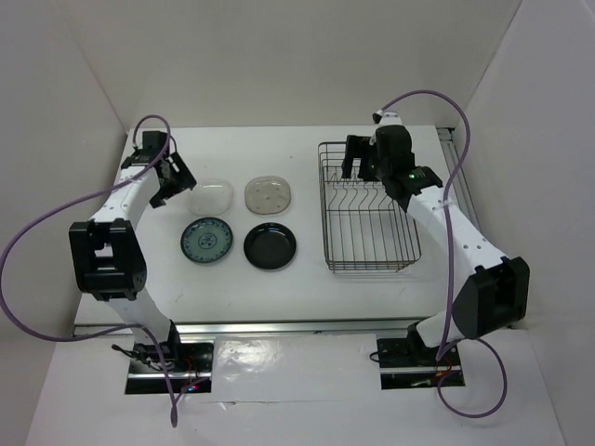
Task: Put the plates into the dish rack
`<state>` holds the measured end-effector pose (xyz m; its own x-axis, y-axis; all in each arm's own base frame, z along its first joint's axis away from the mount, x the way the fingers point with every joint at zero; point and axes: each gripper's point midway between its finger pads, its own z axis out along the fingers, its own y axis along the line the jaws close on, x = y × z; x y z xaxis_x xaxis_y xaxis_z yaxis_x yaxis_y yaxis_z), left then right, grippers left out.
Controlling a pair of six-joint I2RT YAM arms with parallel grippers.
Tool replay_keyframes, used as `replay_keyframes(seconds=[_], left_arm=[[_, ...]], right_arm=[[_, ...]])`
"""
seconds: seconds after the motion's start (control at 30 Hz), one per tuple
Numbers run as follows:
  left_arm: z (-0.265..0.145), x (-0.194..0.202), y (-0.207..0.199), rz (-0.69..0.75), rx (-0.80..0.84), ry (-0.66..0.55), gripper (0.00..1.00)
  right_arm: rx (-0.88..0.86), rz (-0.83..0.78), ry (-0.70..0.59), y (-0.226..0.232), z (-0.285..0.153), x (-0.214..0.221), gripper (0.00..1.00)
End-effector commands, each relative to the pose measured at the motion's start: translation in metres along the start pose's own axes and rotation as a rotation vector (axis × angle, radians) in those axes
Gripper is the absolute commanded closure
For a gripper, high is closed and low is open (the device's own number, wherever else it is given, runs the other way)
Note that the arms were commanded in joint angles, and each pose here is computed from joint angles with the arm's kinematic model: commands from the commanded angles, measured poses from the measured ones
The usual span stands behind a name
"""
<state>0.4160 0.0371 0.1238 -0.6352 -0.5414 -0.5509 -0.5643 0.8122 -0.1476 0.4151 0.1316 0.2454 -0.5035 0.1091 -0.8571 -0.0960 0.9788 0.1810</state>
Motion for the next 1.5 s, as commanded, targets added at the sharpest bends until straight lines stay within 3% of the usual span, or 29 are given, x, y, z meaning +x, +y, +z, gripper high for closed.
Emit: replay_keyframes(seconds=[0.0, 0.13, 0.57, 0.7, 0.87, 1.0, 1.03, 1.07, 1.17, 1.33, 1.47], left_arm=[[0.009, -0.021, 0.000, -0.033, 0.012, -0.008, 0.07], [0.038, -0.003, -0.007, -0.012, 0.029, 0.086, 0.08], [0.083, 0.032, -0.006, -0.022, 0.007, 0.203, 0.14], [0.091, 0.039, 0.001, -0.026, -0.027, 0.217, 0.20], [0.100, 0.049, 0.009, -0.018, -0.068, 0.247, 0.34], [0.101, 0.047, 0.012, -0.026, -0.088, 0.235, 0.63], [0.100, 0.044, 0.012, -0.025, -0.095, 0.229, 0.82], [0.100, 0.044, 0.012, -0.036, -0.097, 0.228, 0.90], [0.100, 0.042, 0.018, -0.048, -0.125, 0.233, 1.00], [0.099, 0.032, 0.022, -0.083, -0.151, 0.208, 1.00], [0.073, 0.006, -0.002, -0.072, 0.043, 0.145, 1.00]], right_arm=[[-0.054, -0.025, -0.041, 0.015, 0.001, -0.006, 0.00], [-0.074, -0.035, -0.037, 0.025, 0.000, -0.004, 0.00], [-0.106, -0.070, -0.033, 0.044, -0.001, 0.006, 0.00], [-0.108, -0.072, -0.043, 0.046, -0.003, 0.006, 0.00], [-0.118, -0.075, -0.049, 0.050, -0.004, 0.009, 0.00], [-0.118, -0.075, -0.048, 0.049, -0.003, 0.011, 0.00], [-0.118, -0.075, -0.049, 0.049, -0.003, 0.011, 0.00], [-0.118, -0.075, -0.049, 0.049, -0.003, 0.011, 0.00], [-0.126, -0.079, -0.047, 0.052, -0.005, 0.013, 0.00], [-0.124, -0.080, -0.040, 0.050, -0.007, 0.018, 0.00], [-0.118, -0.078, -0.052, 0.050, -0.006, 0.015, 0.00]])
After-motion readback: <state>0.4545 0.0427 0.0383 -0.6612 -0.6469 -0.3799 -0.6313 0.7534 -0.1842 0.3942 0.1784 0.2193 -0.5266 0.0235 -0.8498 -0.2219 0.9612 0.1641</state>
